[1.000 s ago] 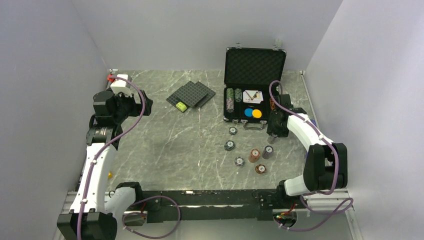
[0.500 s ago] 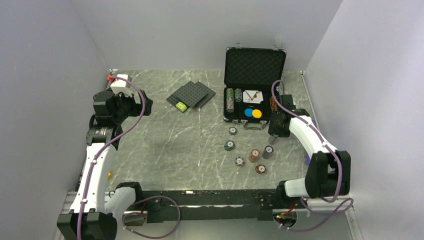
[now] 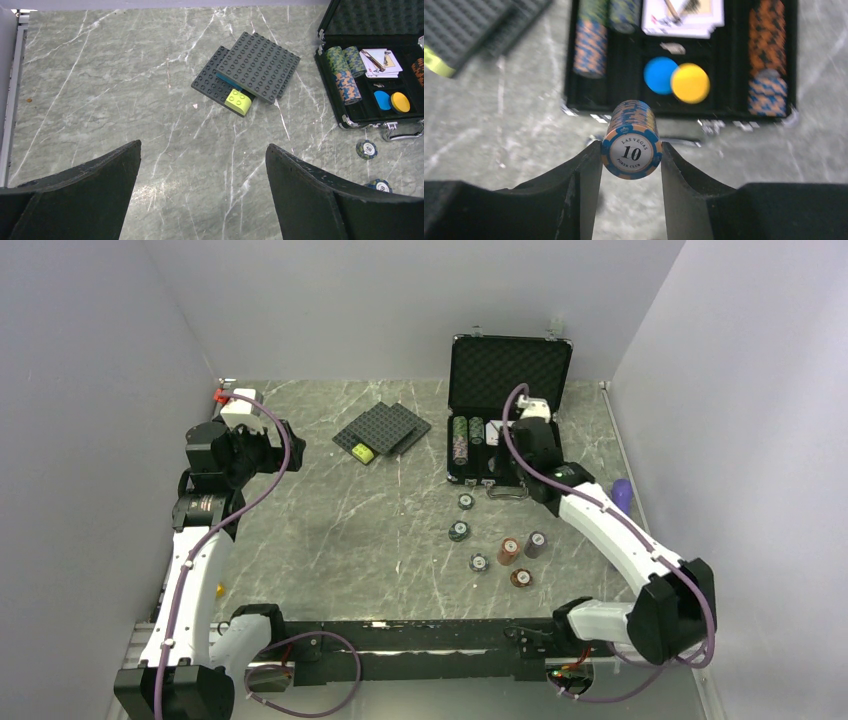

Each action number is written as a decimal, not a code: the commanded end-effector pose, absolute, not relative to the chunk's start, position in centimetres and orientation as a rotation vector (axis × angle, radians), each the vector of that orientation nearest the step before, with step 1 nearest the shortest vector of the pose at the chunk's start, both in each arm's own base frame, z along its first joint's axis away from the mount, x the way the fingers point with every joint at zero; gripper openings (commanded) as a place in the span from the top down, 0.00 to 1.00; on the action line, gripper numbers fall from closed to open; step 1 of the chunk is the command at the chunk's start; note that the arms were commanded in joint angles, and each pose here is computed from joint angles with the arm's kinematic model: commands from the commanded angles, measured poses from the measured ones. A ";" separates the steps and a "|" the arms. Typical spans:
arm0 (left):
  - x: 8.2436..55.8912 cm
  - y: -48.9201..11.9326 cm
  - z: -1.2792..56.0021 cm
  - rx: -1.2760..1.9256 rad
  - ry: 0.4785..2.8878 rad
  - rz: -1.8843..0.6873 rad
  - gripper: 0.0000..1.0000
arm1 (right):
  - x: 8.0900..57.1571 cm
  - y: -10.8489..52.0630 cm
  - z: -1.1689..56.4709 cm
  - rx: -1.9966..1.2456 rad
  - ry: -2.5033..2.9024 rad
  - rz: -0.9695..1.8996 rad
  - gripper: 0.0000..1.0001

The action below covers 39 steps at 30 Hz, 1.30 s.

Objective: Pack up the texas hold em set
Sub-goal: Place the poker chip in the chip case.

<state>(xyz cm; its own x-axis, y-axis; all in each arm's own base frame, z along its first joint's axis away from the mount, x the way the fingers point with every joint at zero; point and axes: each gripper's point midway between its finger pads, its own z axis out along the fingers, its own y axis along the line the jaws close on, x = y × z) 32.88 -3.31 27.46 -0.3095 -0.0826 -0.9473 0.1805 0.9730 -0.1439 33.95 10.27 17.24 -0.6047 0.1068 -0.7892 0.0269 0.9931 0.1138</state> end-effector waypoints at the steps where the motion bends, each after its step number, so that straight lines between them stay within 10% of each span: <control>1: 32.8 -3.4 28.5 0.071 1.827 -0.258 0.02 | 40.2 13.6 25.2 0.144 1.829 0.194 1.00; 39: 33.1 -3.6 28.0 0.077 1.840 -0.273 0.02 | 46.5 16.5 12.9 0.109 1.859 0.026 1.00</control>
